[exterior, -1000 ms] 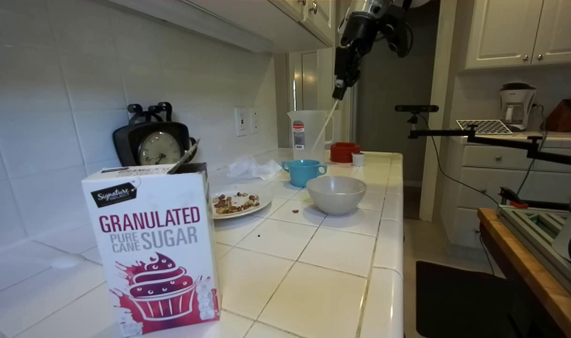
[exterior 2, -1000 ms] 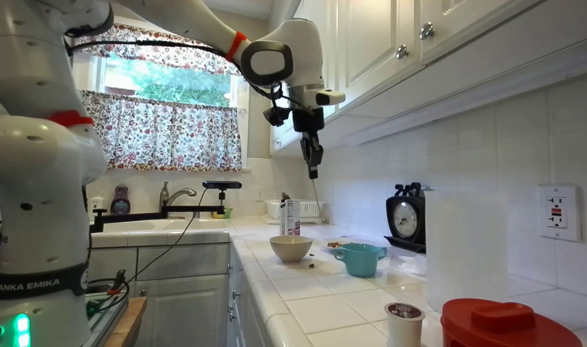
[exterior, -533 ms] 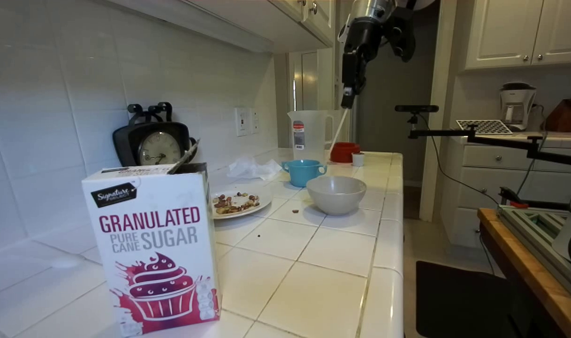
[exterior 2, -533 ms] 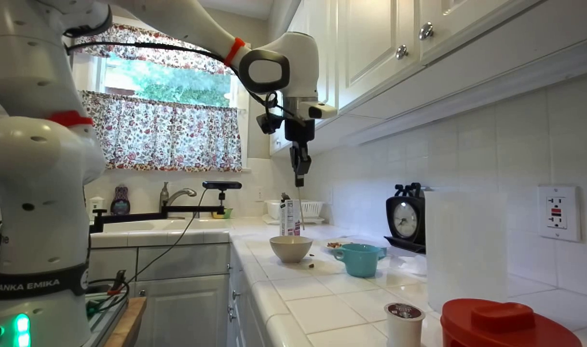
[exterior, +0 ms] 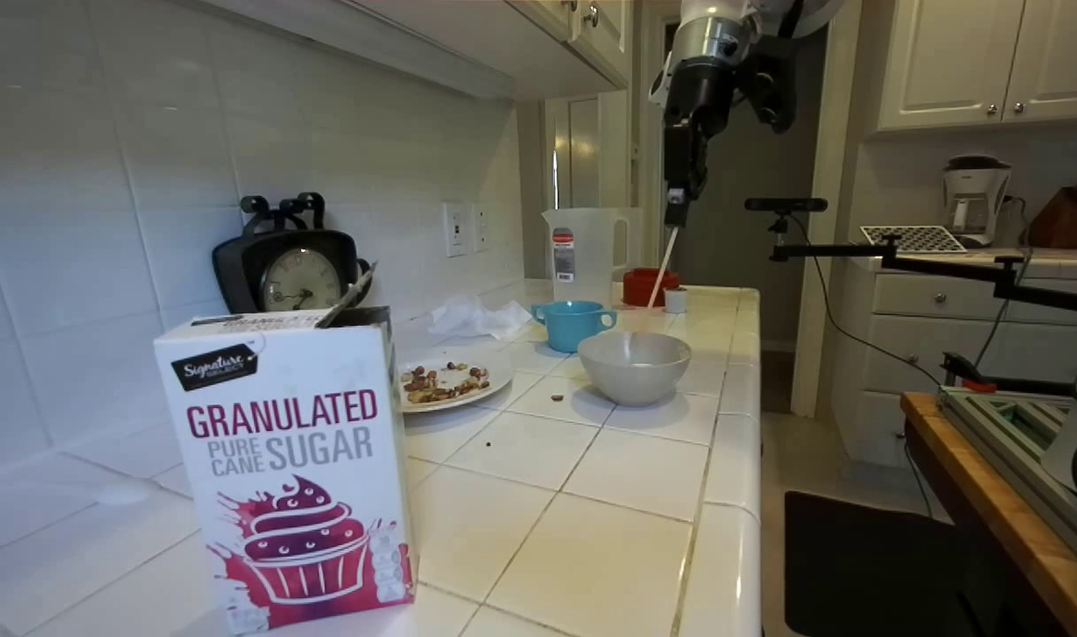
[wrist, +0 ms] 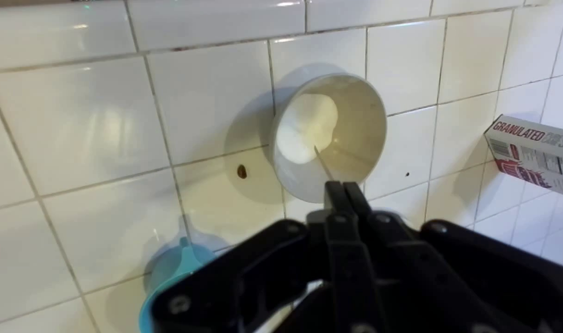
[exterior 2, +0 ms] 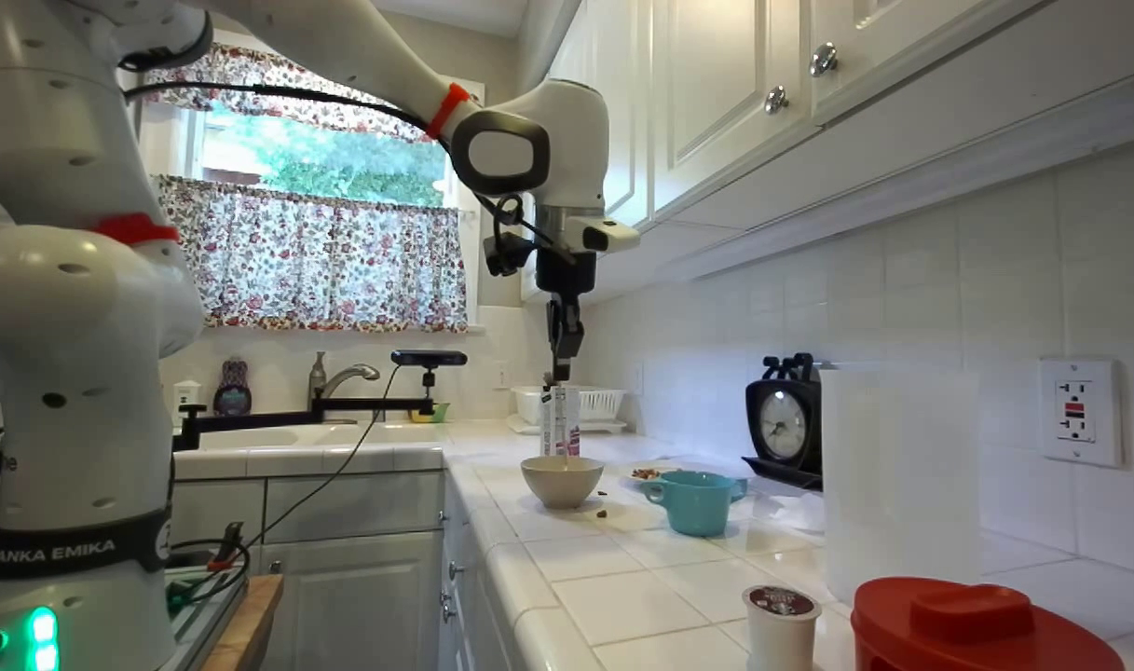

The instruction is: Use the straw to stir in the brown bowl

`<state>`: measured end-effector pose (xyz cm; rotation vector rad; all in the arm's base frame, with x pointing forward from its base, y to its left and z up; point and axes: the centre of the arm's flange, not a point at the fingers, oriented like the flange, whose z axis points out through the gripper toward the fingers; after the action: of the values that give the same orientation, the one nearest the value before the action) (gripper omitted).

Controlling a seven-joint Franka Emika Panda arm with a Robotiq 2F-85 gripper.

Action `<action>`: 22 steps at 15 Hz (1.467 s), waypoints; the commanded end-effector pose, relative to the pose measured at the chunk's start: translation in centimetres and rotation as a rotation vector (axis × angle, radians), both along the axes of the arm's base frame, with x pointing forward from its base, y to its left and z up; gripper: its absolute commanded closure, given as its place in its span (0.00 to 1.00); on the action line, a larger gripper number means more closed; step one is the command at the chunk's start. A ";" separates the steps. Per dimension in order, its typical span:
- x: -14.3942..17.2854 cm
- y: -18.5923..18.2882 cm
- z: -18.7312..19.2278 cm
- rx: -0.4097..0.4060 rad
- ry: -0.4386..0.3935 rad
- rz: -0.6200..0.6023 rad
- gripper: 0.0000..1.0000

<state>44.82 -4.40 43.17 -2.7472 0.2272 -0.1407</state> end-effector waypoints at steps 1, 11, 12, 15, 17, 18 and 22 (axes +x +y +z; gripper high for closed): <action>-0.5 -0.1 -1.4 0.024 0.004 0.004 0.99; 0.6 0.9 -5.2 0.032 0.081 0.014 0.99; 0.6 1.2 -5.4 0.032 0.086 0.020 0.99; 0.8 2.3 -5.5 0.026 0.091 0.043 0.99; 1.2 3.1 -5.4 0.021 0.087 0.056 0.99; 1.4 3.4 -5.3 0.017 0.084 0.062 0.99; 2.8 4.1 -5.5 0.000 0.071 0.061 0.99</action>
<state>46.21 -0.60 38.11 -2.7683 0.1639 -0.0145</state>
